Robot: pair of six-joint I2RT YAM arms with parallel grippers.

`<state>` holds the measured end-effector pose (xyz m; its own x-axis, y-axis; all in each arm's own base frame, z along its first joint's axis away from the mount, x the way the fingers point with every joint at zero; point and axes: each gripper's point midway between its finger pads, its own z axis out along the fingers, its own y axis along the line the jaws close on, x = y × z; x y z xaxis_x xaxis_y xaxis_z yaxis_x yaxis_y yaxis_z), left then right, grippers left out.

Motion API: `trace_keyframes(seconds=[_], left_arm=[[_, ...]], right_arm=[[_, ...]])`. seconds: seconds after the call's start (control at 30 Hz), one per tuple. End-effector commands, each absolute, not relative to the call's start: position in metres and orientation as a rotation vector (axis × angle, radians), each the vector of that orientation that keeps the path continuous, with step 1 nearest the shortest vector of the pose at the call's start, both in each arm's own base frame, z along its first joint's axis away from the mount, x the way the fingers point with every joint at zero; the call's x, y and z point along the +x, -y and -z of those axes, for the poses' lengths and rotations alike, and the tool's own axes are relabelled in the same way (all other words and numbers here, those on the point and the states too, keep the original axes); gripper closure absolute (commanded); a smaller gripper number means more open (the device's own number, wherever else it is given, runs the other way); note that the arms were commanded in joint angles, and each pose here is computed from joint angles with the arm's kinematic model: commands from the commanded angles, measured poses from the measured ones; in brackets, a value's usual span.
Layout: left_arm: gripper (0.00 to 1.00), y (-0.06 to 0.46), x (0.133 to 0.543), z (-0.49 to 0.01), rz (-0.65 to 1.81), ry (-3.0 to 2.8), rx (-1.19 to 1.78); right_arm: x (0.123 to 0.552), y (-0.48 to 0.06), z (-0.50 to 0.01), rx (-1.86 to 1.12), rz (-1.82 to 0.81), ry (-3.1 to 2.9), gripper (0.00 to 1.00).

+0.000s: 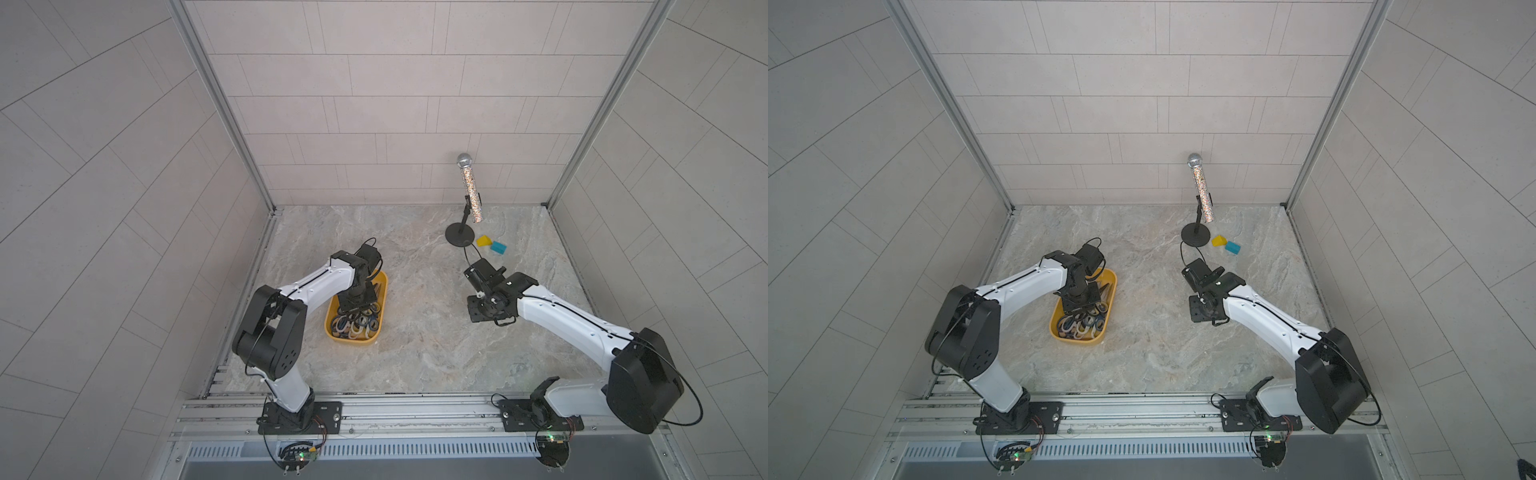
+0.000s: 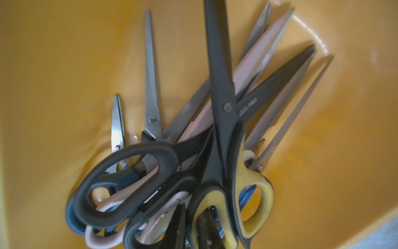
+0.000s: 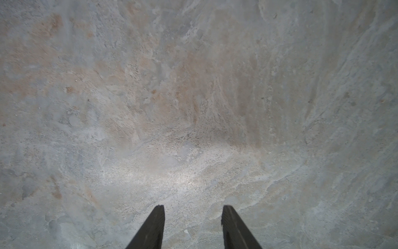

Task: Take the scissors out of the storage box
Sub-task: Pick up the scissors from the storage box, then place the scissors at the center of the board.

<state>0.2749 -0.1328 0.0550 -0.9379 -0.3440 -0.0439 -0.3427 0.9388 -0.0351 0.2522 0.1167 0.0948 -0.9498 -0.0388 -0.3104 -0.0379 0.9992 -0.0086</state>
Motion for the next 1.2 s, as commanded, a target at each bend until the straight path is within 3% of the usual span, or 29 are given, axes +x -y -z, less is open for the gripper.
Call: trace_keyframes(seconds=[0.0, 0.1, 0.43, 0.63, 0.9, 1.17], left_arm=[[0.94, 0.121, 0.262, -0.052, -0.052, -3.067, -0.532], [1.0, 0.12, 0.261, -0.056, -0.056, -3.068, -0.523], [1.0, 0.106, 0.249, -0.094, -0.079, -3.034, -0.426], [1.0, 0.114, 0.255, -0.13, 0.039, -2.96, -0.369], [1.0, 0.179, 0.298, -0.166, 0.199, -2.857, -0.139], [1.0, 0.272, 0.346, -0.162, 0.272, -2.78, 0.099]], right_arm=[[0.252, -0.114, -0.094, -0.077, 0.038, -2.823, 0.52], [0.252, -0.114, -0.095, -0.077, 0.032, -2.821, 0.52], [0.26, -0.123, -0.108, -0.069, -0.021, -2.796, 0.52], [0.268, -0.12, -0.112, -0.043, -0.003, -2.781, 0.52], [0.27, -0.093, -0.102, 0.235, -0.12, -2.86, 0.52], [0.27, -0.046, -0.094, 0.546, -0.156, -2.891, 0.52]])
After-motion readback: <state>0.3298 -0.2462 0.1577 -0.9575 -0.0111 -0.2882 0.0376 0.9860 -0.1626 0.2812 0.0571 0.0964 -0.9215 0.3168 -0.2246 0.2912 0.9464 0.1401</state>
